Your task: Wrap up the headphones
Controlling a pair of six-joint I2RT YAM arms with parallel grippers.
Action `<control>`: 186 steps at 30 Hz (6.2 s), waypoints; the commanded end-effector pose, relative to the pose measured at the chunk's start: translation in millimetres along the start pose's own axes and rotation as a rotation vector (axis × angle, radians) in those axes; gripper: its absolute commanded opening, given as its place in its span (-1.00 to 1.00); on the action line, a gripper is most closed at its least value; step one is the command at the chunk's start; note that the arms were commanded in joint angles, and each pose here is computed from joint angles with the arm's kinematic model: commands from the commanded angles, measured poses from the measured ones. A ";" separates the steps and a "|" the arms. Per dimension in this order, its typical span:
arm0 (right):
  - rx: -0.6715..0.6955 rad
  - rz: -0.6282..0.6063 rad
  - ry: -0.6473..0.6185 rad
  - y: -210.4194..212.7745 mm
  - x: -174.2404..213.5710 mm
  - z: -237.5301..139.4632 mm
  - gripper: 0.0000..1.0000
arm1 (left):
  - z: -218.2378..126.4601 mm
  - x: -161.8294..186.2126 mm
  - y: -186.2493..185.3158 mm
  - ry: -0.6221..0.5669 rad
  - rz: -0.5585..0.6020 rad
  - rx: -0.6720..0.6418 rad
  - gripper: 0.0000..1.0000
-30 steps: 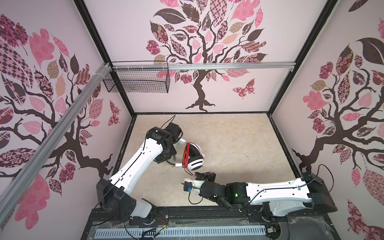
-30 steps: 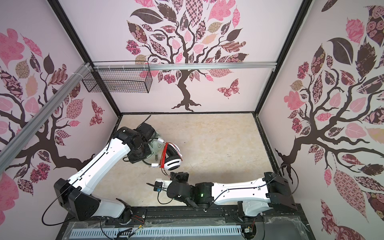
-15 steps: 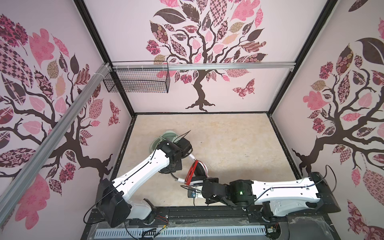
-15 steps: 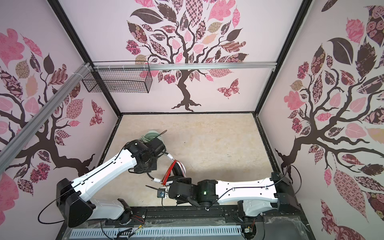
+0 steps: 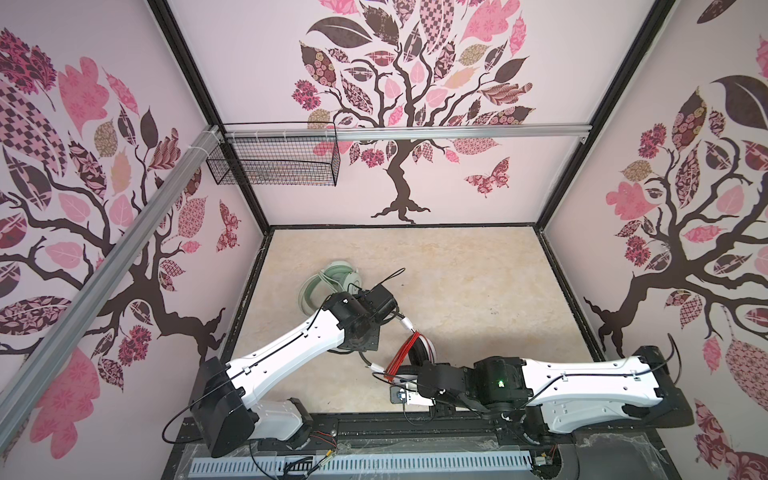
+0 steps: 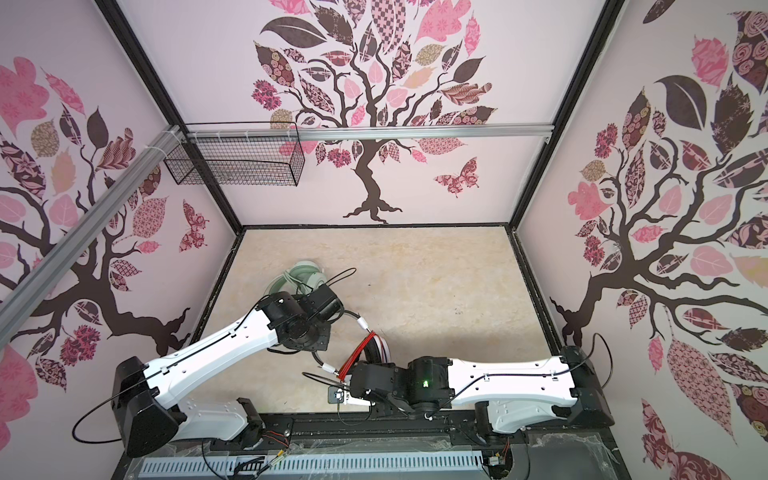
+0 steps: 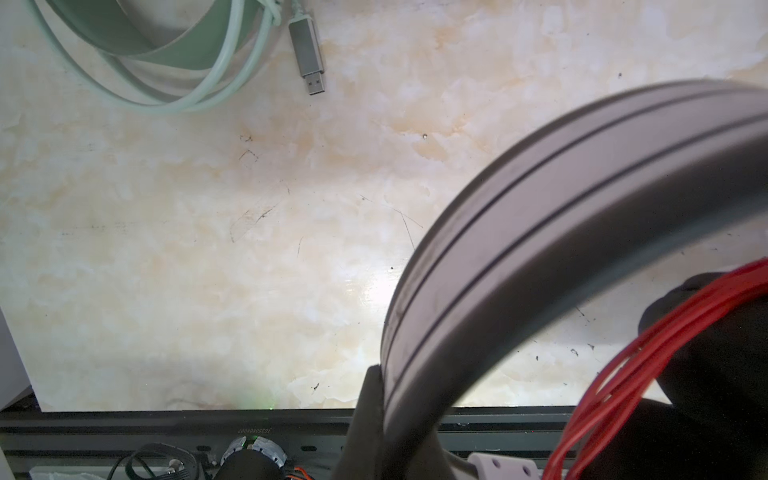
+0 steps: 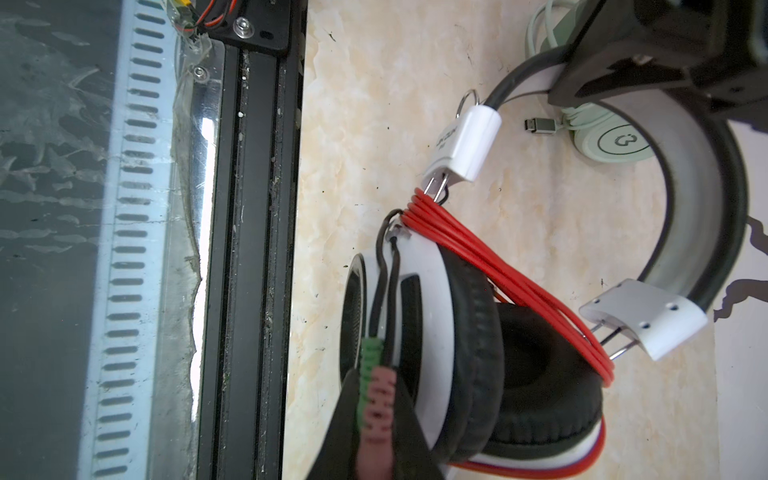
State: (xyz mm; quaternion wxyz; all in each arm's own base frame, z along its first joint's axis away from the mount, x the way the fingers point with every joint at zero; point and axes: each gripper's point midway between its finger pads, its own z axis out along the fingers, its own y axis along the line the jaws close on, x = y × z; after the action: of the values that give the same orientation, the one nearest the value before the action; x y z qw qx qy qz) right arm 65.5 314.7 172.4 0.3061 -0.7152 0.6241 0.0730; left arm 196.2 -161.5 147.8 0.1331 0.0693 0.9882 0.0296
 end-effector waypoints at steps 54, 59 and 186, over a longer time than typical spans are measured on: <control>0.217 -0.001 0.019 -52.4 28.7 -1.4 -0.21 | -18.8 20.5 -41.1 0.020 0.377 0.033 -1.00; 0.227 0.076 -0.055 -53.7 27.2 -20.1 -0.21 | -18.4 16.8 -39.9 0.021 0.372 0.015 -1.00; 0.069 0.867 0.169 -120.8 126.5 91.3 -1.00 | 118.9 -144.7 -7.8 0.106 -0.505 -0.120 -1.00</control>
State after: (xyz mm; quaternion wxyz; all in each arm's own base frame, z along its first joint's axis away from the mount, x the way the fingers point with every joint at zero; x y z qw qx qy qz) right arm 236.1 266.3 84.7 0.2536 -0.3474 0.8903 0.1494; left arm 335.9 -193.0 64.2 0.0207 -0.2038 0.9783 0.0317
